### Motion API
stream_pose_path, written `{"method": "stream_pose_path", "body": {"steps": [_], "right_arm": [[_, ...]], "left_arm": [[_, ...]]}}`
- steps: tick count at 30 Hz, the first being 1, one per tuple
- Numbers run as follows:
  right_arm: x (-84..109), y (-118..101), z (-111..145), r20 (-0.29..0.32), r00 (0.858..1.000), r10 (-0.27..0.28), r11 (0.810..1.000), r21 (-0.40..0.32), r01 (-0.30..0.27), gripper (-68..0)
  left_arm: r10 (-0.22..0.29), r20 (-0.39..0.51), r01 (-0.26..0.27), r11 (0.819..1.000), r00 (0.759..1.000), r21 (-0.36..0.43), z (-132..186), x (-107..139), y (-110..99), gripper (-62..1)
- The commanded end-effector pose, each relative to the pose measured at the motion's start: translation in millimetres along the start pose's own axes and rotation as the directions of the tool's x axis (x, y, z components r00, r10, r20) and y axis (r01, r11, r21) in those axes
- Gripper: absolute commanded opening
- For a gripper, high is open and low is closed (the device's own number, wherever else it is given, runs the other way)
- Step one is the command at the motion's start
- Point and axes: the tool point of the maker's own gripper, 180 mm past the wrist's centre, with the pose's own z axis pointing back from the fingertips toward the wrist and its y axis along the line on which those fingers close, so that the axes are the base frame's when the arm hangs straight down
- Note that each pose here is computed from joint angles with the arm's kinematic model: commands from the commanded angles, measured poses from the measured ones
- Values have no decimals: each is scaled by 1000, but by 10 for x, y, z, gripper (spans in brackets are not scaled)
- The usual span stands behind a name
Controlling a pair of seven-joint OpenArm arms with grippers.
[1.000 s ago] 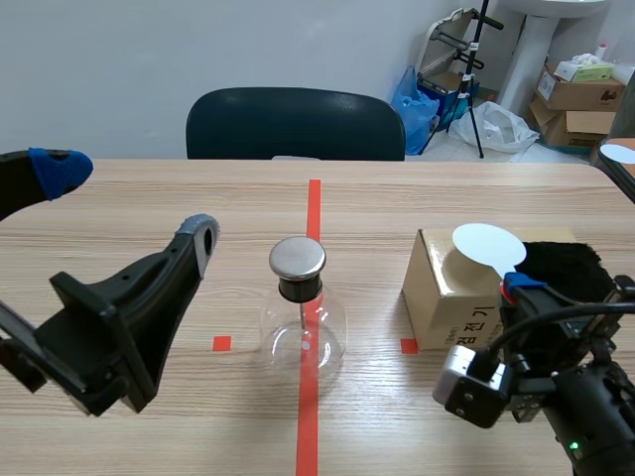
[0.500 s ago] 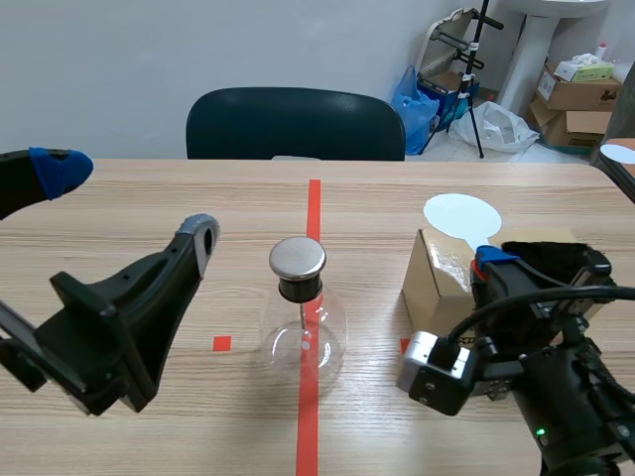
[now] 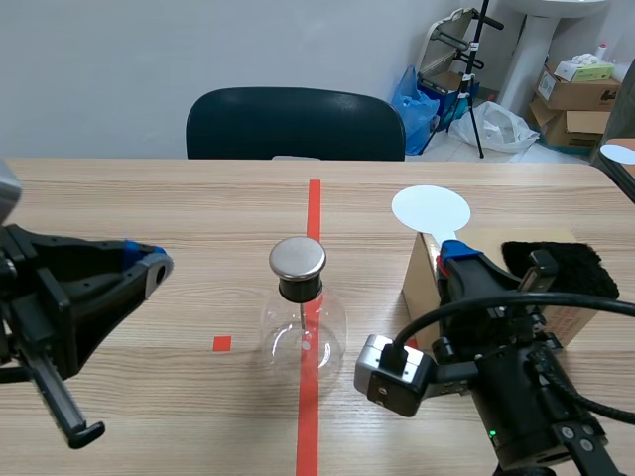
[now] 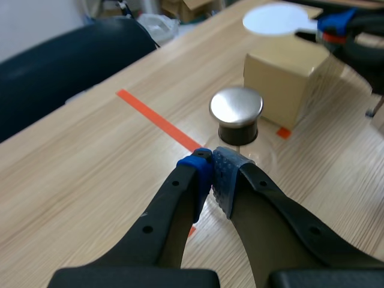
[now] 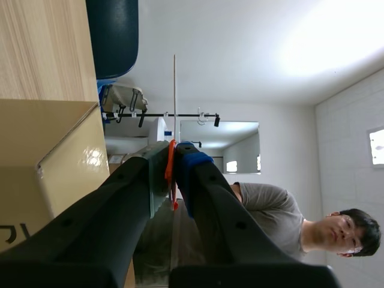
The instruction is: Do the electroscope experiment
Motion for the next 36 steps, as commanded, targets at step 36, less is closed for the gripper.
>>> {"method": "stream_pose_path", "body": {"steps": [36], "right_arm": [[212, -74, 64, 64, 997, 33, 999, -29, -31, -666]], "left_arm": [[139, -40, -145, 968, 989, -204, -546, -1015, -70, -578]]}}
